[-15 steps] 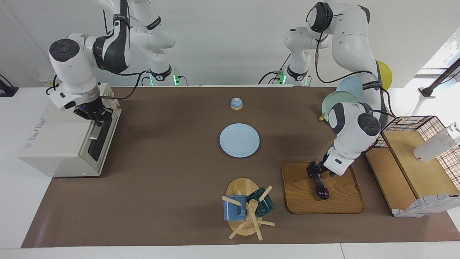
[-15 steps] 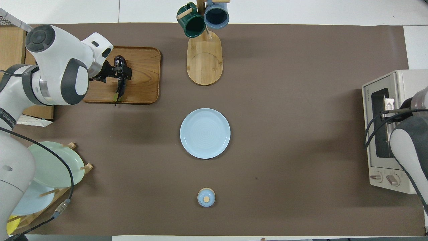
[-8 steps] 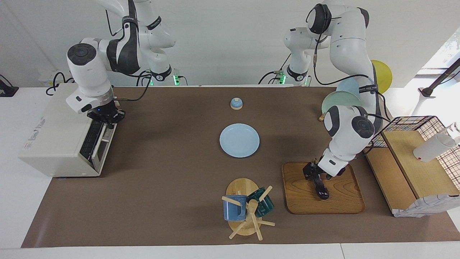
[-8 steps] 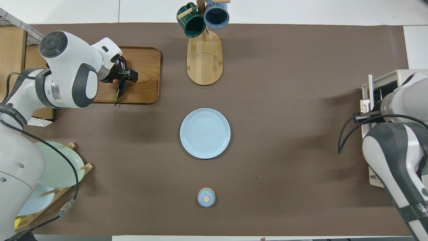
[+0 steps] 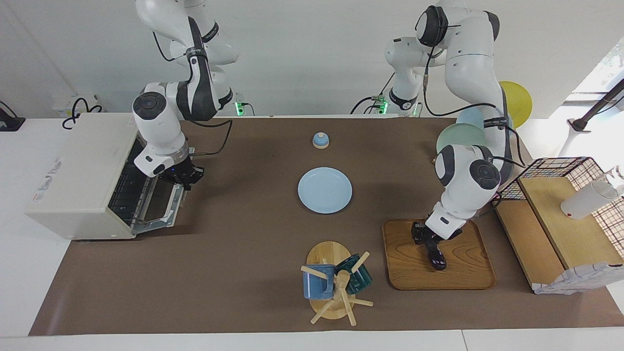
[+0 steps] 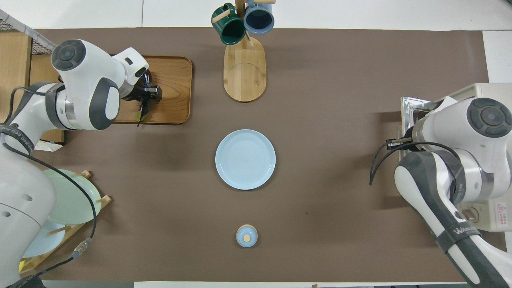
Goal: Put eggplant into oven
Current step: 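Grasp the eggplant with the left gripper while the right gripper reaches the oven, then carry the eggplant to the blue plate while the right gripper opens the oven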
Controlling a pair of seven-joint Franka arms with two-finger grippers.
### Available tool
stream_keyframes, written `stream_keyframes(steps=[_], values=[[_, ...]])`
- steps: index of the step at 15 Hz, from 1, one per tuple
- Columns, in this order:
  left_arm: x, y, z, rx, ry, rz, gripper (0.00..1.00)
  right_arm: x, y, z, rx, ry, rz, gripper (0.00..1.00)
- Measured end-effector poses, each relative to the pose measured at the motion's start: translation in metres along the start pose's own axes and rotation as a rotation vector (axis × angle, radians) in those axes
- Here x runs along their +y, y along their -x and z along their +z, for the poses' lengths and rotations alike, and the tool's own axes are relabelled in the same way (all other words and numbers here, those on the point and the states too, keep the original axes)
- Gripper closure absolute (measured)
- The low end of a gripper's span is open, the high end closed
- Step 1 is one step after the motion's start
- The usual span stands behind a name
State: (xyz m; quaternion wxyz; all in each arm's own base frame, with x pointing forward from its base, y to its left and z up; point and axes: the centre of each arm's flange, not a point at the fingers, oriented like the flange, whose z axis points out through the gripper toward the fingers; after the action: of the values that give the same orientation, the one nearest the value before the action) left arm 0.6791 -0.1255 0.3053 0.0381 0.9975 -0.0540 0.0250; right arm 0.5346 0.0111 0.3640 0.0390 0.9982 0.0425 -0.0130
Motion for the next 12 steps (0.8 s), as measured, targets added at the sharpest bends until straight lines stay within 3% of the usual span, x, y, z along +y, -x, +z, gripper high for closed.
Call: stream_keyframes(steps=[2,6,9,12], values=[[-0.003,-0.001,-0.001,-0.002,-0.002,-0.004,0.70,-0.006,-0.001,0.013,0.000,-0.001,-0.010,0.99],[-0.001,-0.004,-0.020,-0.007,0.009,-0.039,0.70,-0.011,-0.004,0.044,-0.010,-0.020,-0.005,0.99],[0.013,0.007,-0.075,-0.043,0.016,-0.103,0.70,-0.010,-0.005,0.051,-0.016,-0.030,0.006,0.99],[0.070,0.036,-0.136,-0.084,0.007,-0.137,0.70,-0.010,-0.004,0.052,-0.013,-0.032,0.007,0.99]])
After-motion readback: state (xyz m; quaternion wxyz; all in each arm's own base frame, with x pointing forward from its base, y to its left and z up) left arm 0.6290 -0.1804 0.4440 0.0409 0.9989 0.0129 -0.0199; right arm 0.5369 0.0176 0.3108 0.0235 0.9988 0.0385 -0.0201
